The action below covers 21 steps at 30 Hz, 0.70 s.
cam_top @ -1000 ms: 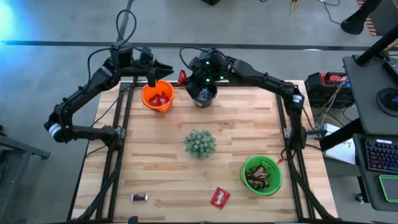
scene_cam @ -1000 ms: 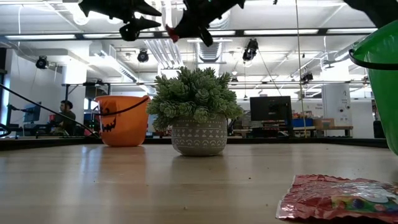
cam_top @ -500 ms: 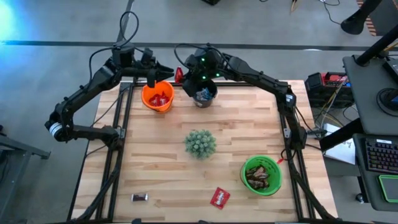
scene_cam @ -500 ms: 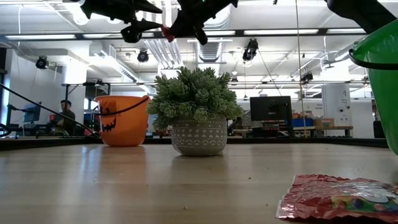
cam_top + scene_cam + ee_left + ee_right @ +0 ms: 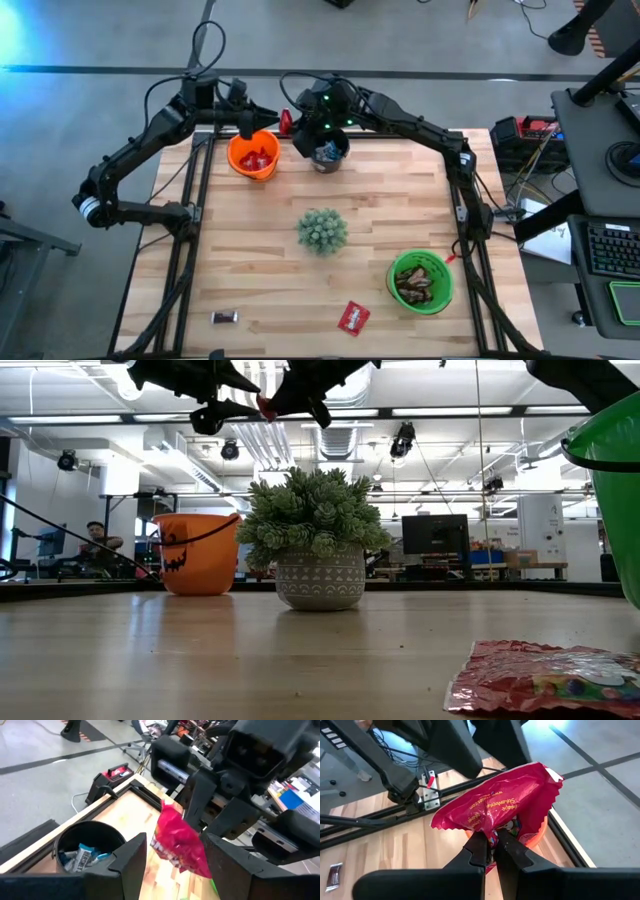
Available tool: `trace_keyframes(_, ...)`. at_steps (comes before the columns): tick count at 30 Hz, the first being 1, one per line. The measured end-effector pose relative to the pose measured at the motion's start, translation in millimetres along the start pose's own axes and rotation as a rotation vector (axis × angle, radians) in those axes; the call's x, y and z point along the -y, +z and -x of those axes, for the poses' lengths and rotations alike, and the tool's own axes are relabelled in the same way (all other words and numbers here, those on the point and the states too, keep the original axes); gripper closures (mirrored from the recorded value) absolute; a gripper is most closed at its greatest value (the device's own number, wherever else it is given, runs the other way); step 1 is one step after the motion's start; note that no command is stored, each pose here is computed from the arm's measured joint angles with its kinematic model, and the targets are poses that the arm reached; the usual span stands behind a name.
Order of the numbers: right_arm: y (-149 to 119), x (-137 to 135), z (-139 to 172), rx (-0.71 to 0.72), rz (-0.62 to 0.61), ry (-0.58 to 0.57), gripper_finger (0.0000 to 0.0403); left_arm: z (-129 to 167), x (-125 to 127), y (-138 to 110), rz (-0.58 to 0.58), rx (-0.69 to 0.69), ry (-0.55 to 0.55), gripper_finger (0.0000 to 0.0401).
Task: Organize candy in baskets
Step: Put the red candy into the orange bucket
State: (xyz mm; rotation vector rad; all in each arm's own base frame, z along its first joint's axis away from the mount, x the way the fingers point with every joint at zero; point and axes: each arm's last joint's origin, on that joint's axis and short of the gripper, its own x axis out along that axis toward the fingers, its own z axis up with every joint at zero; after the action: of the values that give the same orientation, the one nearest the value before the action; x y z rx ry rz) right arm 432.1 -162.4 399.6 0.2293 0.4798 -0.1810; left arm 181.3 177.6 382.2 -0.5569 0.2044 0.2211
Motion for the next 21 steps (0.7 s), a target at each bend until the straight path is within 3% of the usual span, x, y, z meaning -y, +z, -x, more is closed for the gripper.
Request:
trace_keyframes(13, 1, -1, 0, 0.008, 0.017, 0.001, 0.0390, -18, -10, -5, 0.052, -0.063, -0.033, 0.0220)
trace_keyframes(21, 0, -1, 0, 0.002, 0.022, 0.003, 0.0390, -21, -8, -1, 0.012, -0.034, -0.089, 0.0221)
